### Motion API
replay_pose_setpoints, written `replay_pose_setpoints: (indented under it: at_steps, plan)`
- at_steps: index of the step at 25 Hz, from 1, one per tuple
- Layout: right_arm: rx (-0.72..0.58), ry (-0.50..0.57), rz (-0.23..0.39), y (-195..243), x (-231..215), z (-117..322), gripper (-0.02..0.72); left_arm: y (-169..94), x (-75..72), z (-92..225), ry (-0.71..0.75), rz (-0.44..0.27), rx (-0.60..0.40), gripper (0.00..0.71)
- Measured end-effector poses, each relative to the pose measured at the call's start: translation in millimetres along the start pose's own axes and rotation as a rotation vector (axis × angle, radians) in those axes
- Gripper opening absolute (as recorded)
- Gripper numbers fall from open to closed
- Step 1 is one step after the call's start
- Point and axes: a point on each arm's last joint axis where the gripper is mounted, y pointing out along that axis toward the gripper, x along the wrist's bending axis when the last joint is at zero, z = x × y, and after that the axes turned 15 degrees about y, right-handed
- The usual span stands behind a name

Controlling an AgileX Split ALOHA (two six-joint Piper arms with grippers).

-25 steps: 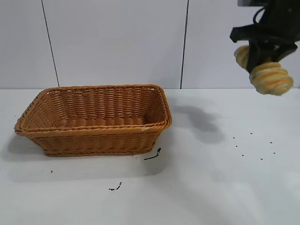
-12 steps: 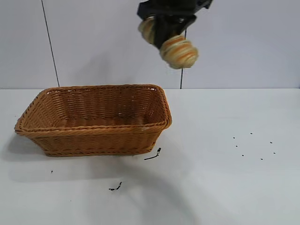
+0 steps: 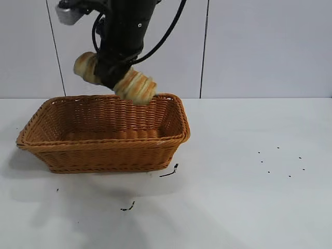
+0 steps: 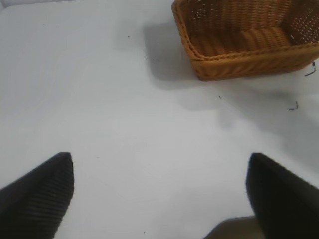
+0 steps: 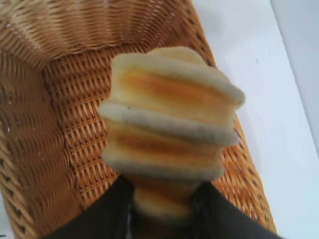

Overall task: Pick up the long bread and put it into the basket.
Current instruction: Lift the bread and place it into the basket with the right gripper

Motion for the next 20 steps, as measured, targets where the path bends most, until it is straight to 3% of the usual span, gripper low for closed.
replay_pose_setpoints:
  at_steps: [11,16,20]
  plan:
    - [-0.007,-0.018,-0.003,38.2,1.1,8.9,0.181,0.0,0.0,0.0,0.000,0.000,0.000,0.696]
    - [-0.015,0.017,-0.009,39.1,1.7,8.5,0.573,0.0,0.0,0.0,0.000,0.000,0.000,0.696]
    - [-0.030,0.078,-0.001,36.6,-0.6,7.3,0.678,0.0,0.0,0.0,0.000,0.000,0.000,0.696]
